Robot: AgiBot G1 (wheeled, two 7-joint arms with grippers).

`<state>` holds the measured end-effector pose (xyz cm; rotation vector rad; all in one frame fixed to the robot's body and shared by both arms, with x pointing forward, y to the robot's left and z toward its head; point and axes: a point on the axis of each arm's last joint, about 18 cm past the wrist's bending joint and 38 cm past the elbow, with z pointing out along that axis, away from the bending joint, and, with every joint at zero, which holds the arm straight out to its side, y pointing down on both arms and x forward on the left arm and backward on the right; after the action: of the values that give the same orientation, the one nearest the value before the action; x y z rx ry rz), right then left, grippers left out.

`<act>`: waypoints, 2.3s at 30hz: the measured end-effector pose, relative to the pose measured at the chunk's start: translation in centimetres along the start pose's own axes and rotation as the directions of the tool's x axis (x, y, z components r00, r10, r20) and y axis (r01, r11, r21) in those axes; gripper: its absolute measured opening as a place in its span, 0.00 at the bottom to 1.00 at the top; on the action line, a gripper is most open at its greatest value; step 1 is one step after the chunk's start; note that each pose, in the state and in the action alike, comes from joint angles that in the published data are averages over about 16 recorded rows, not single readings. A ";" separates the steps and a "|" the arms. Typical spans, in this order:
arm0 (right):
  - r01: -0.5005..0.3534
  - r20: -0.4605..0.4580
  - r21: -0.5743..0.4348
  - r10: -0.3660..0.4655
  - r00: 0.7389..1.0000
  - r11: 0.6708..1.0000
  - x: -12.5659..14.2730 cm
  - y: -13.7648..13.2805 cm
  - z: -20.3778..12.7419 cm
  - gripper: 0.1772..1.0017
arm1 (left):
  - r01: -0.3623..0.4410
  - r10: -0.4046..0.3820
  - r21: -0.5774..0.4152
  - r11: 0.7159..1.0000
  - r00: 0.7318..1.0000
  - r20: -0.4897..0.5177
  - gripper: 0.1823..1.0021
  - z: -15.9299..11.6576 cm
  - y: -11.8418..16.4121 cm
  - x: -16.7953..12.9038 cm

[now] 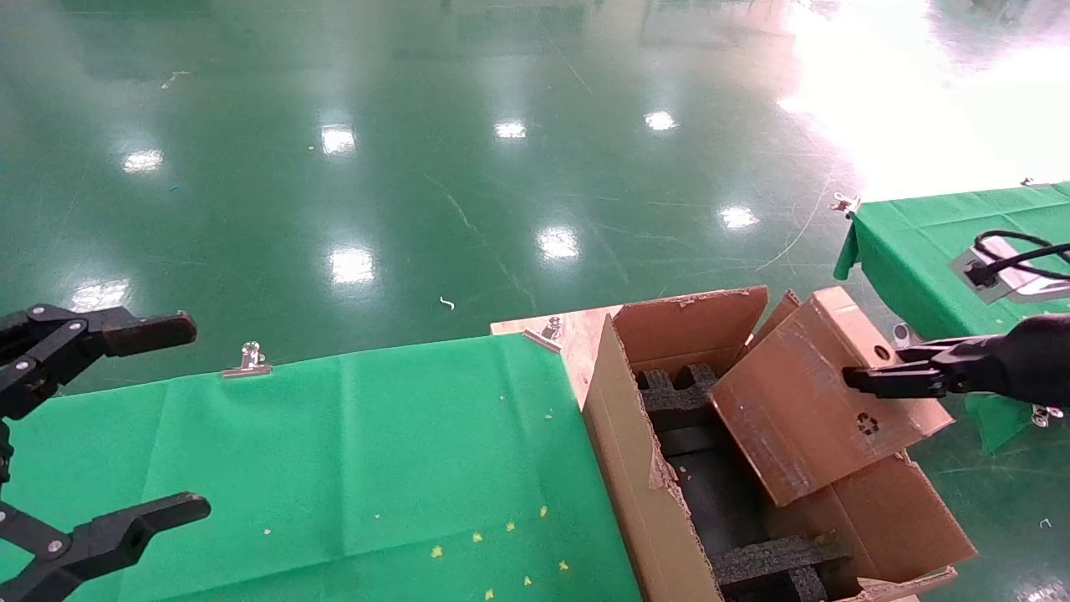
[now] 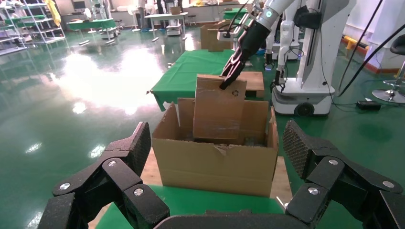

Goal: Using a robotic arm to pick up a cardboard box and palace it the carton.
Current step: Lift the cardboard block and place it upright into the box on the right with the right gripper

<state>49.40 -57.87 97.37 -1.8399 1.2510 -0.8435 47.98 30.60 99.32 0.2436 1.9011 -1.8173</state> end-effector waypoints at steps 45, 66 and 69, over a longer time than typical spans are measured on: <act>-0.140 -0.289 -0.122 0.099 0.952 0.983 -1.7 1.9 6.1 0.31 | 0.000 0.000 0.000 1.000 1.000 0.000 1.00 0.0 0.0 0.0; -0.158 -0.321 -0.185 0.092 0.943 0.970 -3.1 3.6 9.7 0.28 | 0.000 0.000 0.000 1.000 1.000 0.000 1.00 0.0 0.0 0.0; -0.156 -0.322 -0.193 0.087 0.943 0.969 -3.3 3.7 10.5 0.28 | 0.000 0.000 0.000 1.000 1.000 0.000 1.00 0.0 0.0 0.0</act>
<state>55.51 -53.46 88.53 -1.8191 1.6969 -0.9891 47.98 30.61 99.32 0.2432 1.9009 -1.8174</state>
